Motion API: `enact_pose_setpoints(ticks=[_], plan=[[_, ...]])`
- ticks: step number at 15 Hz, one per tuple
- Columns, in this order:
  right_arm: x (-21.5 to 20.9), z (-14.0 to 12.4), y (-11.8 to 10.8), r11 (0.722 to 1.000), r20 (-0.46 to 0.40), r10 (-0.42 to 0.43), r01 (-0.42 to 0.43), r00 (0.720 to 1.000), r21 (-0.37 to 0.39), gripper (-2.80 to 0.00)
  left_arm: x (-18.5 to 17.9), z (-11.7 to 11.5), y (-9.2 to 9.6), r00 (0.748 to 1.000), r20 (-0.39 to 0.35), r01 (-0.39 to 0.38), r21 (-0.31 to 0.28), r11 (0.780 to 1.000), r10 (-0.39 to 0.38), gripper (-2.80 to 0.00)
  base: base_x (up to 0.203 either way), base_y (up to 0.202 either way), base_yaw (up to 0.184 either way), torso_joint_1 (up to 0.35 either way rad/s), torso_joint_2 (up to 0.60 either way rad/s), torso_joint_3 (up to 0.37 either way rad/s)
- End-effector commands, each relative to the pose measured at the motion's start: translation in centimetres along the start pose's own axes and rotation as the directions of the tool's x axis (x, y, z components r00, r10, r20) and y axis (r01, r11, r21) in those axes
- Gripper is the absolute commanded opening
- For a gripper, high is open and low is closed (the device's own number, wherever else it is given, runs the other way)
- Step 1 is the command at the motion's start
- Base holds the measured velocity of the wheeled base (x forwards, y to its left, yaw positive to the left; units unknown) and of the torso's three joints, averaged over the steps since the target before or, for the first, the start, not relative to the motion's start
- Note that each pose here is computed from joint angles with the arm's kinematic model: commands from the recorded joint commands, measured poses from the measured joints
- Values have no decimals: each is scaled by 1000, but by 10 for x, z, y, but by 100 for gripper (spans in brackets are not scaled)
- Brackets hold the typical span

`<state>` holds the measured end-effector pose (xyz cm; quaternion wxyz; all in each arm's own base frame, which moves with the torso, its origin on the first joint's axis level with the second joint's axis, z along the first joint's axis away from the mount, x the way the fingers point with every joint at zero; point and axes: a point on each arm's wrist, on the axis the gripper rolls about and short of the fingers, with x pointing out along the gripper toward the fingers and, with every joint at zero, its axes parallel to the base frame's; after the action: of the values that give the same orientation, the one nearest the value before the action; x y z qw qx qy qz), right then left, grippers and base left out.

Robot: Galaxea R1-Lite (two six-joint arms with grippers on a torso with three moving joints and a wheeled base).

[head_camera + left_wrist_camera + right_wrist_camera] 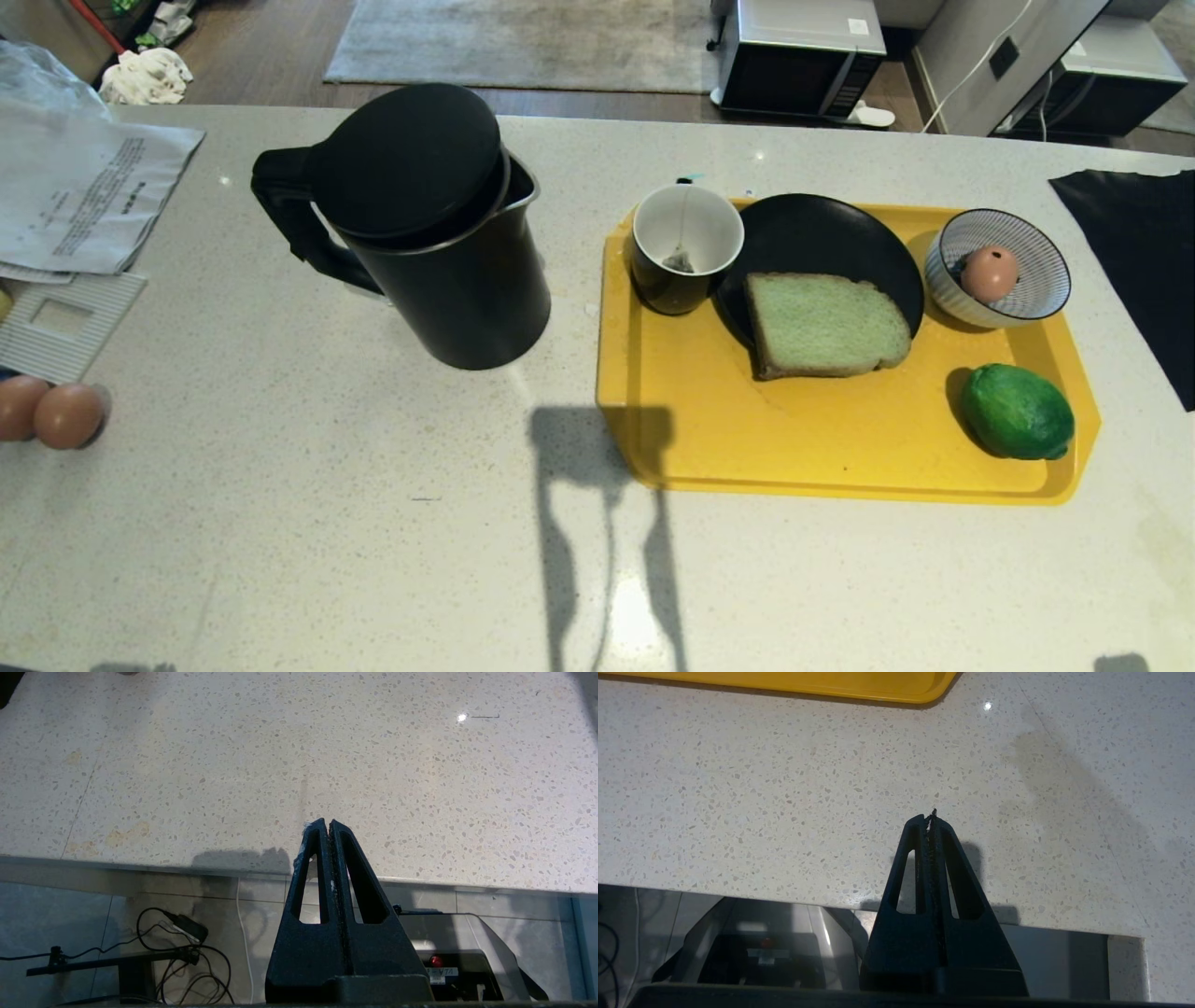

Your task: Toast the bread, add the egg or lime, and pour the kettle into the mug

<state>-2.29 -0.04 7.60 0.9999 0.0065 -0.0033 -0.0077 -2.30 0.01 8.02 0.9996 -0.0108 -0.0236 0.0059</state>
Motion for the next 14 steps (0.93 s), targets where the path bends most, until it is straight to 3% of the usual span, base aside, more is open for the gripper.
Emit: enact_pose_setpoints(ticks=[1, 14], plan=[[0, 0, 0, 1000, -2, 0, 0, 1000, 1, -280, 1, -5, 0, 1000, -14, -2, 0, 1000, 2, -280, 0, 0, 0, 0, 0, 0], [0, 0, 0, 1000, -2, -1, 1, 1000, 2, -280, 1, -5, 0, 1000, -13, -2, -1, 1000, 2, -280, 0, 0, 0, 0, 0, 0]])
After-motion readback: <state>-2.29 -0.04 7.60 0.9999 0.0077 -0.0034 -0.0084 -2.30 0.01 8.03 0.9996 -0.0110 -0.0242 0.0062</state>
